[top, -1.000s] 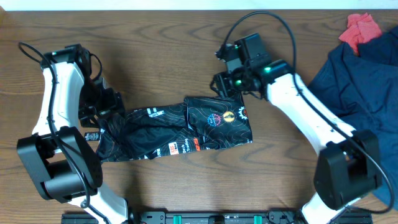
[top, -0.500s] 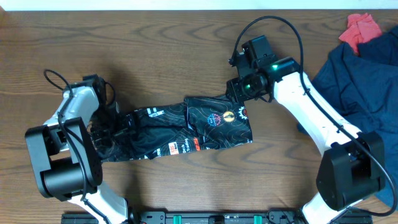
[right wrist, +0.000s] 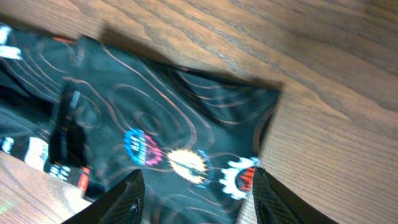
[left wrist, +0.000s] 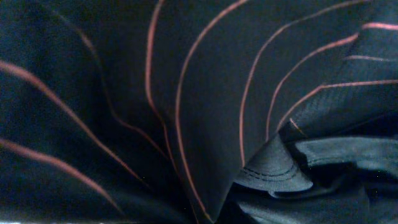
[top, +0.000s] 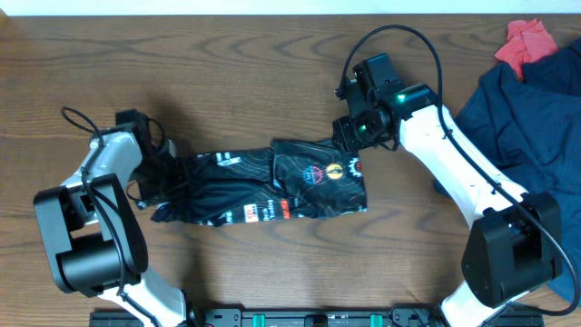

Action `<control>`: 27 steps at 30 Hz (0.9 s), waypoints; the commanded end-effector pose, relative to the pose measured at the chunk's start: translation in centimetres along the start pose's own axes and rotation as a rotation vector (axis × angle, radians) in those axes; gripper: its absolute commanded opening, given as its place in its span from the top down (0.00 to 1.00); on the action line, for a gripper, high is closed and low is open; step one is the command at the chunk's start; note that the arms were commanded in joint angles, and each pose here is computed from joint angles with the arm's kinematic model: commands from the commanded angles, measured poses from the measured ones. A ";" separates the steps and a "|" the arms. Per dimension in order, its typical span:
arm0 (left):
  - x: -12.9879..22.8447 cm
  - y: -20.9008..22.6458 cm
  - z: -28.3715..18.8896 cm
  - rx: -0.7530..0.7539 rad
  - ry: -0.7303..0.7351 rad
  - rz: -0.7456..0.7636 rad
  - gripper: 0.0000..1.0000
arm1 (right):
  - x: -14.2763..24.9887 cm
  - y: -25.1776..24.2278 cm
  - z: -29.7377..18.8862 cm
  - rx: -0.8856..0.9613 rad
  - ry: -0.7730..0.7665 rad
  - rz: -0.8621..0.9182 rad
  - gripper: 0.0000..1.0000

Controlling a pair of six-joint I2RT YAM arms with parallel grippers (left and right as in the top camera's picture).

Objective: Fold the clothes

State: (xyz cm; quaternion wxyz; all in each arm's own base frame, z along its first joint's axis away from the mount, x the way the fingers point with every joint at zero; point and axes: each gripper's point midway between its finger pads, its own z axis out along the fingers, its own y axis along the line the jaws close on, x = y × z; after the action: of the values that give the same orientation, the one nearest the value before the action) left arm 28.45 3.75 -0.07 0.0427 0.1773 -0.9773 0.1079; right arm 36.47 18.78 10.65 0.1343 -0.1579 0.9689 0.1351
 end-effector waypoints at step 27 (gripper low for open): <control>2.8 -13.3 -10.4 -0.206 -0.075 0.255 0.94 | 1.3 -9.8 -2.4 0.123 0.026 0.239 0.46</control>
State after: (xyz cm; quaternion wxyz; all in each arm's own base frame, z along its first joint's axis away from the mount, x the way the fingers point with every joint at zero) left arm 31.09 -4.40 12.49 0.0198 0.0408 -0.9990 -0.0006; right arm 37.92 9.02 9.90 0.1097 -0.0416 0.9891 0.0889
